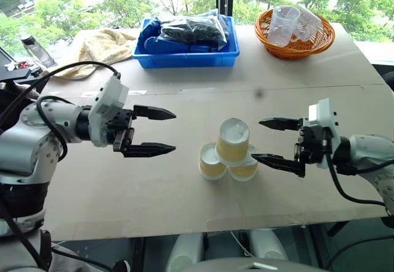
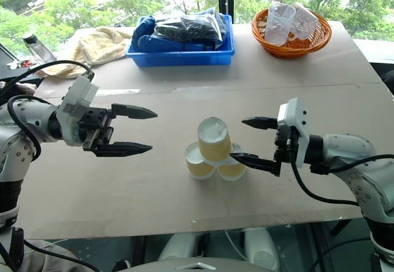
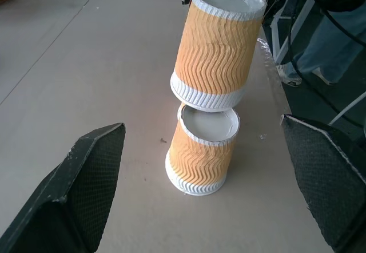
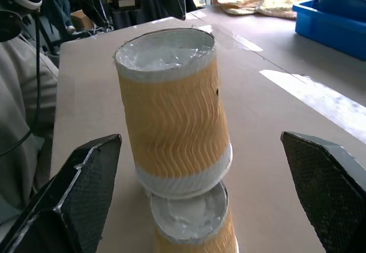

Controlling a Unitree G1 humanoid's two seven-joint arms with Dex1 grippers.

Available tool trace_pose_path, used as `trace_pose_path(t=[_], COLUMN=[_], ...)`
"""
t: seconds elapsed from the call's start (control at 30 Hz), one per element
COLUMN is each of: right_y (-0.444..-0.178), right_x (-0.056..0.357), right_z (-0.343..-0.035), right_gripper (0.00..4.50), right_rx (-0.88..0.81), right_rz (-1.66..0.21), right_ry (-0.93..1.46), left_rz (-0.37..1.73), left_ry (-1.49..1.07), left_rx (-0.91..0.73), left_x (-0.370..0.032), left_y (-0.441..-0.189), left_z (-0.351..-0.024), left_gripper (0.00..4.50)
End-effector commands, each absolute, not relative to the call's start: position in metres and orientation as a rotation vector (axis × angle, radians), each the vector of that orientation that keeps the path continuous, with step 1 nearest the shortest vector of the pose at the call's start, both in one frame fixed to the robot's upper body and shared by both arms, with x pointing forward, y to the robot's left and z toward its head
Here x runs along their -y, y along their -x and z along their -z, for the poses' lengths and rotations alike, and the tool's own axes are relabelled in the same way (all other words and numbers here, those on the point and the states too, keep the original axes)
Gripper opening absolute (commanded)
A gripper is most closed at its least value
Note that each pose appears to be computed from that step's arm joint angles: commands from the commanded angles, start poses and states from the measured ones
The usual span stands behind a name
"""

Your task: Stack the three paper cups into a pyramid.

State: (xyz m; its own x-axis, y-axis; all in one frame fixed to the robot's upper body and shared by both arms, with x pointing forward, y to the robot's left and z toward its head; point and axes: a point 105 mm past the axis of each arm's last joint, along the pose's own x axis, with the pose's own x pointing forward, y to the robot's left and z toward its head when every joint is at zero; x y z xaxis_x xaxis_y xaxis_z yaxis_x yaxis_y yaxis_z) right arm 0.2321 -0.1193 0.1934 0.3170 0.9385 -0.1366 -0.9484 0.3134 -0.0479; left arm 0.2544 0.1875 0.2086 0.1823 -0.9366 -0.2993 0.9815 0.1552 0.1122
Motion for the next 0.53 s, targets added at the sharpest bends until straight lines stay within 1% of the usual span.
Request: trace_pose_path(t=[0.03, 0.1, 0.17, 0.27, 0.33, 0.53], right_y=[-0.236, -0.242, -0.231, -0.231, -0.235, -0.24], right_x=[0.156, 0.189, 0.202, 0.215, 0.216, 0.225], right_z=[-0.196, -0.177, -0.168, -0.145, -0.137, -0.117], right_gripper=[4.41, 4.41, 4.41, 4.41, 4.41, 4.41], right_rx=[-0.082, -0.101, -0.045, -0.057, -0.054, -0.047], right_rz=[-1.141, -1.043, -1.093, -1.082, -1.079, -1.07], right_ry=[0.134, 0.136, 0.083, 0.104, 0.114, 0.139], left_rz=[1.252, 1.145, 1.031, 0.975, 0.964, 0.93], left_ry=[-0.337, -0.302, -0.26, -0.315, -0.322, -0.311], left_rx=[-0.166, -0.198, -0.207, -0.257, -0.246, -0.215], left_x=[-0.21, -0.225, -0.234, -0.24, -0.239, -0.237], left_y=[-0.257, -0.257, -0.26, -0.251, -0.244, -0.235], left_z=[-0.193, -0.168, -0.151, -0.121, -0.112, -0.105], left_gripper=[4.5, 4.5, 4.5, 4.5, 4.5, 4.5])
